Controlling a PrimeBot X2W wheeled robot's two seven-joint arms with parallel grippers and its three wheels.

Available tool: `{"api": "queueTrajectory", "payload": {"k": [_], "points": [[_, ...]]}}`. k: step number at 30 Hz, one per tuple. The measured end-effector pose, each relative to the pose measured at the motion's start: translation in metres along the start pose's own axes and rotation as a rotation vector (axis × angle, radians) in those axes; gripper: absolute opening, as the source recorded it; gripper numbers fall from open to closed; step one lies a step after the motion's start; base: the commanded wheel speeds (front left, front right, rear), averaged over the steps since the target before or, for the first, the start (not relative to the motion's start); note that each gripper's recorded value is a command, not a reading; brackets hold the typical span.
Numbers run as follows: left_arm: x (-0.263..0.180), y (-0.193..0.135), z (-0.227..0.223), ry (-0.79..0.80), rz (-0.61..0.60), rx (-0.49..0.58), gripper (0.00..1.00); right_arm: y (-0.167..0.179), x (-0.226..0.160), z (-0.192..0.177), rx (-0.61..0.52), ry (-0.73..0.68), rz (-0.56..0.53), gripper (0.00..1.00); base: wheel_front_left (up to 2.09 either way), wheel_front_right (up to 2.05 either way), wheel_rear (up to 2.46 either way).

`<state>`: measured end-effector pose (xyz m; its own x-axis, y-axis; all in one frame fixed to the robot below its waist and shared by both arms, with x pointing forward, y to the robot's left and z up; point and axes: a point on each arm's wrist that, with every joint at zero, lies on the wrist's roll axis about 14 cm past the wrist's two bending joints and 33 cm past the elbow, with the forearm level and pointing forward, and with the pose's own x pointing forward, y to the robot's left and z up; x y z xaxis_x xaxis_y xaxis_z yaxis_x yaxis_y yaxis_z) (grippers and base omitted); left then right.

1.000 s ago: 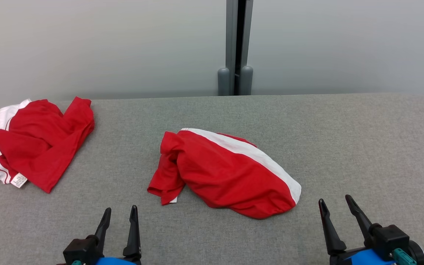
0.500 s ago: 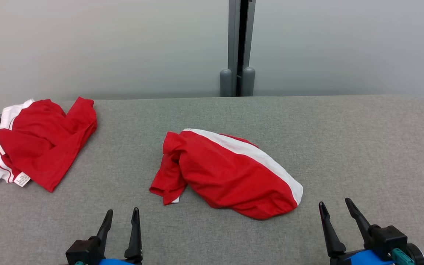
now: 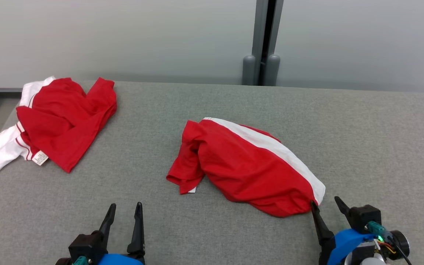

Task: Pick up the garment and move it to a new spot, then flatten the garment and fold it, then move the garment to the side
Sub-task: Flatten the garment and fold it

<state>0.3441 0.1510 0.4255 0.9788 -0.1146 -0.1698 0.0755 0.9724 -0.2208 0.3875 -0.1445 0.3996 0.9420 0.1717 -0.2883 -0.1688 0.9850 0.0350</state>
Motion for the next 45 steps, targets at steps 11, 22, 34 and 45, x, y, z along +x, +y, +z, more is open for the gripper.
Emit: {"api": "queueTrajectory", "payload": {"k": [11, 22, 34, 45], "points": [[-0.002, 0.016, -0.004, 0.015, 0.050, -0.005, 1.00, 0.023, 0.029, -0.025, 0.037, 0.143, 0.068, 0.00, 0.00, 0.00, 0.00], [0.008, 0.000, -0.003, 0.012, 0.004, -0.005, 1.00, -0.036, 0.039, 0.029, -0.155, 0.005, -0.039, 0.00, 0.00, 0.00, 0.00], [0.014, -0.005, -0.004, 0.017, -0.014, -0.006, 1.00, -0.090, 0.045, 0.072, -0.470, -0.034, -0.135, 0.00, 0.00, 0.00, 0.00], [0.014, -0.004, -0.001, 0.011, -0.010, -0.004, 1.00, -0.092, 0.031, 0.028, -0.400, 0.071, -0.155, 1.00, 0.00, 0.00, 0.00]]}}
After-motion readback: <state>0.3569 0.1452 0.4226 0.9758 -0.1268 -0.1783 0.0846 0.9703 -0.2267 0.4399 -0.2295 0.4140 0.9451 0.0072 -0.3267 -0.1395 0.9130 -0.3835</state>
